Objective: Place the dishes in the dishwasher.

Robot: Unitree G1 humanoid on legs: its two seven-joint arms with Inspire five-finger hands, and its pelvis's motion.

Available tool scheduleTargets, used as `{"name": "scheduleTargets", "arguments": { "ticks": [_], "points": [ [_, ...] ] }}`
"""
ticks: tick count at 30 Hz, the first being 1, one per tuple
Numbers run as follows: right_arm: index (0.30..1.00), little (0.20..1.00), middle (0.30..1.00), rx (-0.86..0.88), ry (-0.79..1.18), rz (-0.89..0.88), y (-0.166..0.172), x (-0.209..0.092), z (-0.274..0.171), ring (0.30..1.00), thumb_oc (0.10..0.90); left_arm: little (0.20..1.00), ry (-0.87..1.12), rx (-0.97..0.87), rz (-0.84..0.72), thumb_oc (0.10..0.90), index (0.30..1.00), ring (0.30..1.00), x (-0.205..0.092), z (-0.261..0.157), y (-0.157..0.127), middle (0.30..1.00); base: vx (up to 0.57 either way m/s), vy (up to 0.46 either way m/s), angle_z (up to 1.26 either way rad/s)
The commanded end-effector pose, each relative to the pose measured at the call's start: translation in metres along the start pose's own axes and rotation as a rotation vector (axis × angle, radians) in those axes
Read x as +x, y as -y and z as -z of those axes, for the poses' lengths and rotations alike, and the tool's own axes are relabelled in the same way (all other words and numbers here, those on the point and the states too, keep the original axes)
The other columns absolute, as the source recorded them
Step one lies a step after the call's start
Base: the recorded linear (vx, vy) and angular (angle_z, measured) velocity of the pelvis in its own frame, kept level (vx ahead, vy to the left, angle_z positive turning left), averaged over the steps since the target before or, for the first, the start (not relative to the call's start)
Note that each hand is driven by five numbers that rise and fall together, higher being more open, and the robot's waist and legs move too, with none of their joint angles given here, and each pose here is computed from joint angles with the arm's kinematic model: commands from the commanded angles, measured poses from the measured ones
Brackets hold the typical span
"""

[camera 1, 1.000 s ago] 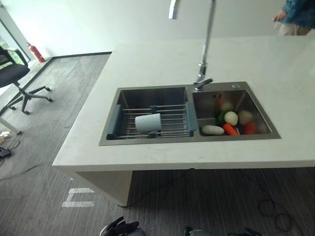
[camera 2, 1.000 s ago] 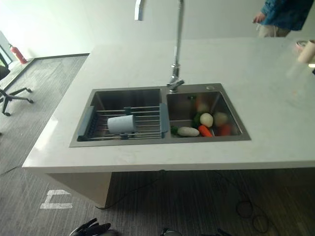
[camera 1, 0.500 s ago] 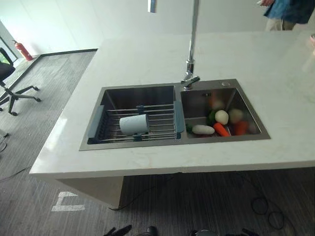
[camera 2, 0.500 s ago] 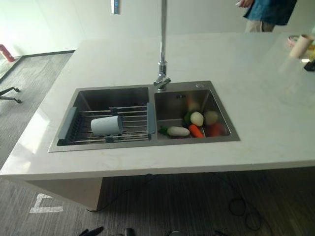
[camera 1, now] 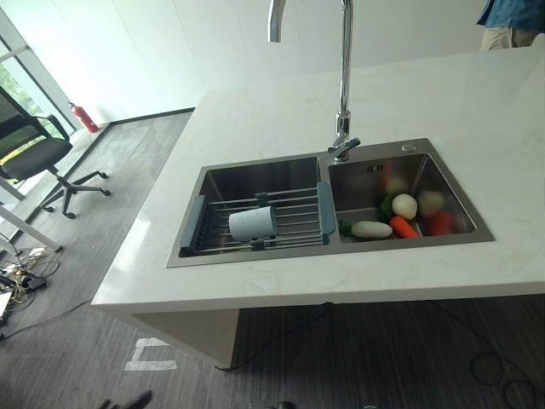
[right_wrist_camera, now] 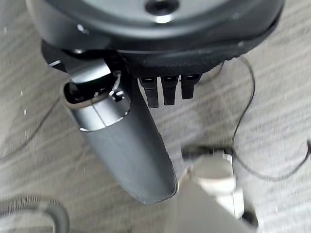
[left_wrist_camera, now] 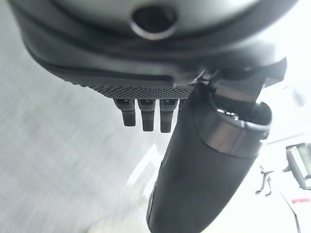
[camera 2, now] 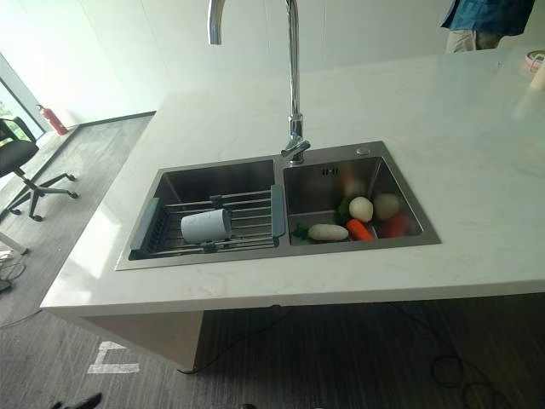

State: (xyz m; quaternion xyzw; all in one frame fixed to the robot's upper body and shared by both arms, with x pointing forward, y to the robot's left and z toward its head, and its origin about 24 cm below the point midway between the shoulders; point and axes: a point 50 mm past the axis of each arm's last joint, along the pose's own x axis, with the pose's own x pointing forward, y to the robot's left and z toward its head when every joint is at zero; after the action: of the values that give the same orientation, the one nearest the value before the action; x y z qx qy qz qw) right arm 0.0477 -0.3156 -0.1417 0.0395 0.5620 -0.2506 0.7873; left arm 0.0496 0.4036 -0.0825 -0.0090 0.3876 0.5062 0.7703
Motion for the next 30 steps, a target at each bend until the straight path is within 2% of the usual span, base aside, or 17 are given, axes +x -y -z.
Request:
{"name": "scheduleTargets", "arguments": {
  "ticks": [1, 2, 3, 4, 6, 7, 9, 10, 12, 15, 18, 20, 22, 26, 30],
  "points": [
    [0.900, 0.900, 0.900, 0.092, 0.031, 0.013, -0.002, 0.001, -0.009, 0.900, 0.800, 0.900, 0.451, 0.066, -0.289, 0.800, 0.900, 0.900, 0.000, -0.128, -0.061, 0.900, 0.00, -0.032, 0.07],
    [0.900, 0.900, 0.900, 0.099, 0.034, 0.013, -0.003, 0.001, -0.009, 0.900, 0.800, 0.900, 0.519, 0.078, -0.326, 0.800, 0.900, 0.900, -0.005, -0.147, -0.070, 0.900, -0.01, -0.059, 0.15],
    [0.900, 0.900, 0.900, 0.113, 0.042, 0.011, -0.008, 0.002, -0.009, 0.900, 0.800, 0.900, 0.739, 0.114, -0.410, 0.800, 0.900, 0.900, -0.029, -0.213, -0.097, 0.900, -0.01, -0.055, 0.14],
    [0.900, 0.900, 0.900, 0.115, 0.044, 0.010, -0.009, 0.002, -0.010, 0.900, 0.800, 0.900, 0.781, 0.116, -0.420, 0.800, 0.900, 0.900, -0.035, -0.224, -0.100, 0.900, -0.01, -0.065, 0.14],
    [0.900, 0.900, 0.900, 0.119, 0.052, 0.000, -0.015, 0.002, -0.013, 0.900, 0.800, 0.900, 1.026, 0.121, -0.447, 0.800, 0.900, 0.900, -0.073, -0.282, -0.110, 0.900, 0.01, -0.058, 0.12],
    [0.900, 0.900, 0.900, 0.120, 0.057, -0.009, -0.019, 0.003, -0.015, 0.900, 0.800, 0.900, 1.197, 0.133, -0.462, 0.800, 0.900, 0.900, -0.104, -0.315, -0.110, 0.900, 0.02, -0.058, 0.08],
    [0.900, 0.900, 0.900, 0.123, 0.057, -0.015, -0.022, 0.003, -0.015, 0.900, 0.800, 0.900, 1.297, 0.145, -0.456, 0.800, 0.900, 0.900, -0.120, -0.328, -0.108, 0.900, 0.03, -0.061, -0.03],
    [0.900, 0.900, 0.900, 0.120, 0.056, -0.025, -0.027, 0.003, -0.017, 0.900, 0.800, 0.900, 1.463, 0.209, -0.405, 0.800, 0.900, 0.900, -0.154, -0.354, -0.095, 0.900, 0.05, -0.076, -0.06],
    [0.900, 0.900, 0.900, 0.116, 0.049, -0.030, -0.031, 0.003, -0.015, 0.900, 0.800, 0.900, 1.581, 0.252, -0.315, 0.800, 0.900, 0.900, -0.183, -0.371, -0.075, 0.900, 0.06, -0.069, -0.16],
    [0.900, 0.900, 0.900, 0.096, 0.020, -0.027, -0.032, 0.002, -0.008, 0.900, 0.800, 0.900, 1.704, 0.308, -0.221, 0.800, 0.900, 0.900, -0.208, -0.381, -0.050, 0.900, 0.04, -0.040, -0.33],
    [0.900, 0.900, 0.900, 0.095, -0.020, -0.007, -0.026, 0.001, 0.003, 0.900, 0.800, 0.900, 1.806, 0.361, -0.055, 0.800, 0.900, 0.900, -0.237, -0.391, -0.022, 0.900, 0.07, -0.050, -0.41],
    [0.900, 0.900, 0.900, 0.103, -0.042, 0.001, -0.019, 0.000, 0.012, 0.900, 0.800, 0.900, 1.838, 0.415, 0.157, 0.800, 0.900, 0.900, -0.256, -0.396, 0.006, 0.900, 0.09, -0.077, -0.50],
    [0.900, 0.900, 0.900, 0.110, -0.048, -0.002, -0.015, -0.001, 0.018, 0.900, 0.800, 0.900, 1.810, 0.548, 0.398, 0.800, 0.900, 0.900, -0.272, -0.395, 0.041, 0.900, 0.08, -0.084, -0.20],
    [0.900, 0.900, 0.900, 0.112, -0.041, -0.014, -0.012, -0.002, 0.021, 0.900, 0.800, 0.900, 1.724, 0.711, 0.539, 0.800, 0.900, 0.900, -0.277, -0.395, 0.068, 0.900, 0.05, -0.045, -0.21],
    [0.900, 0.900, 0.900, 0.107, -0.028, -0.027, -0.011, -0.003, 0.020, 0.900, 0.800, 0.900, 1.574, 0.822, 0.610, 0.800, 0.900, 0.900, -0.263, -0.399, 0.081, 0.900, 0.04, -0.020, -0.20]
  ]
}}
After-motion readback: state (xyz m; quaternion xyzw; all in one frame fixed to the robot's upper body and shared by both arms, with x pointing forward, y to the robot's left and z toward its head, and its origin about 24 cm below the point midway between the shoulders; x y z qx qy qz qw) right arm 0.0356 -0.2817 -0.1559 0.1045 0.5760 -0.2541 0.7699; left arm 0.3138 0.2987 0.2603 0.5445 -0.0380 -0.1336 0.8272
